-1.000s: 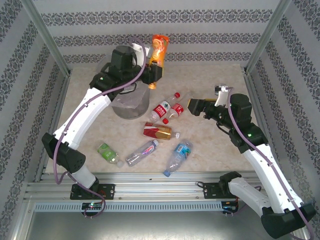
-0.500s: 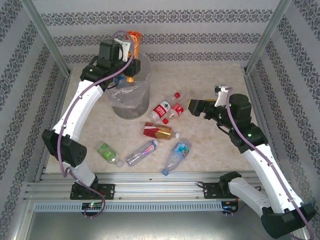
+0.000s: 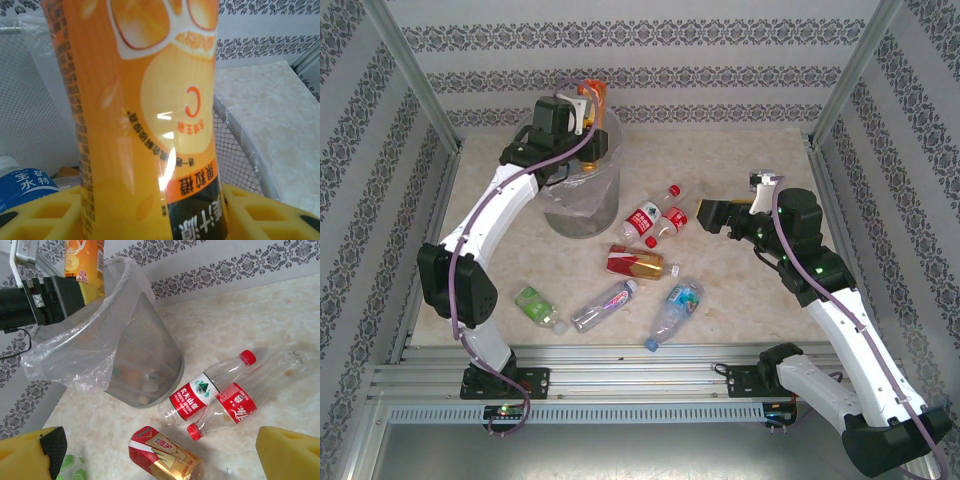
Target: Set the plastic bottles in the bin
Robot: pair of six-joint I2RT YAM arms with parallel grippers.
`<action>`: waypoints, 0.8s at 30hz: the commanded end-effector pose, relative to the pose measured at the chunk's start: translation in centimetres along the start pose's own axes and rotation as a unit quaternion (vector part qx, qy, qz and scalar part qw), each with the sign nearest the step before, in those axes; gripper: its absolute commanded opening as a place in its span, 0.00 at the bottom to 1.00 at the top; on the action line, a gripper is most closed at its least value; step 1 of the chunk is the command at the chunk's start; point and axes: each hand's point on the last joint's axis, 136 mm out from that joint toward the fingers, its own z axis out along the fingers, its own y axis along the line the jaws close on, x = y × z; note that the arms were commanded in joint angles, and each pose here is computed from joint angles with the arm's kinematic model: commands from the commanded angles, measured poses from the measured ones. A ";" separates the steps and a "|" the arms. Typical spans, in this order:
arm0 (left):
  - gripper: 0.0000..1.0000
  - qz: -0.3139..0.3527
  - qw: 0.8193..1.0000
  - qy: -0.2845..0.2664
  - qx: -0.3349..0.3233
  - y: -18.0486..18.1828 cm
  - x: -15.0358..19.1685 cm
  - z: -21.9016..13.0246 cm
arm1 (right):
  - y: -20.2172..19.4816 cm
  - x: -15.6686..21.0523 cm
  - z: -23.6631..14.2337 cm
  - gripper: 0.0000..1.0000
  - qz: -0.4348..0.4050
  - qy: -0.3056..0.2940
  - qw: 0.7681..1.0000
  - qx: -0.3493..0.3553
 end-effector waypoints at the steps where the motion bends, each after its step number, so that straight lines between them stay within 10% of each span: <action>1: 0.61 -0.016 0.999 -0.038 0.012 -0.1 -1.9 -0.1 | -0.6 -0.1 -0.4 0.97 -0.007 -0.010 1.000 0.012; 11: 0.91 -0.016 0.999 -0.038 0.009 0.0 -2.5 -1.6 | -0.7 0.1 -0.2 0.97 -0.003 -0.009 1.000 0.010; 24: 0.80 -0.004 0.999 -0.039 0.031 -0.6 -2.6 -2.8 | -1.0 0.7 -0.3 0.97 0.007 0.001 1.000 0.015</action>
